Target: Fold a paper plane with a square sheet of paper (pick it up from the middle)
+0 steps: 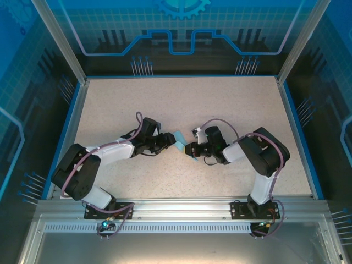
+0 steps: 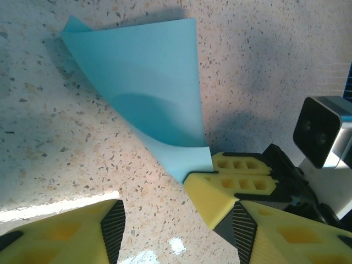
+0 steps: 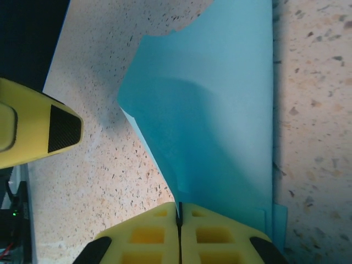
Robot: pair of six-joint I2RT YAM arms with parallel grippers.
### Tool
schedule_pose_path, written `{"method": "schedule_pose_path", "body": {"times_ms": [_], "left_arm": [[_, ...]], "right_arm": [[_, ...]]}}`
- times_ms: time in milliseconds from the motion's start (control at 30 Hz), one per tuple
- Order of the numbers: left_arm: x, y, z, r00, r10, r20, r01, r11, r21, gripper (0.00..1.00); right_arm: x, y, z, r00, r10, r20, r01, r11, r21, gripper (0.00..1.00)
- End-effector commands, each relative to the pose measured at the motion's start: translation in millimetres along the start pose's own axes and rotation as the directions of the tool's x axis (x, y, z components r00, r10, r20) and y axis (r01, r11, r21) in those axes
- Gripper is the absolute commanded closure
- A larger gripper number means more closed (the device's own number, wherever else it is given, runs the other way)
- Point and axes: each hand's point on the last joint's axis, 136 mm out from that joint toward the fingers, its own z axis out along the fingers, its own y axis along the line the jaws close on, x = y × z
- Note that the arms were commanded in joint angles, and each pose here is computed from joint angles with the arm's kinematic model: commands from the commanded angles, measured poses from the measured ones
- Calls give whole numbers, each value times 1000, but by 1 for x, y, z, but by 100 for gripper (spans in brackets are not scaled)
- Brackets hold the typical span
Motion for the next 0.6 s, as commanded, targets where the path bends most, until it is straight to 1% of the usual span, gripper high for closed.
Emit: {"method": "schedule_pose_path", "body": {"times_ms": [0,133,367,567], "left_arm": [[4,-5,4,999,33,-23,-32,999,26,44],[5,-7,7,999,38,-27,-37,999,31,47],[6,-15,15,998,54,-37,-52,997,48,54],[2,-19,22,998,50,-30,-48,997,62,63]], "right_arm": [[-7,0,-1,997,73,-2,-73,997,-39,96],[-11,-1,-3,993,117,2,-117,991,-62,98],[-18,2,-6,984,177,2,-176,979,-106,100],[-21,-5,-9,974,227,11,-225,970,-89,100]]}}
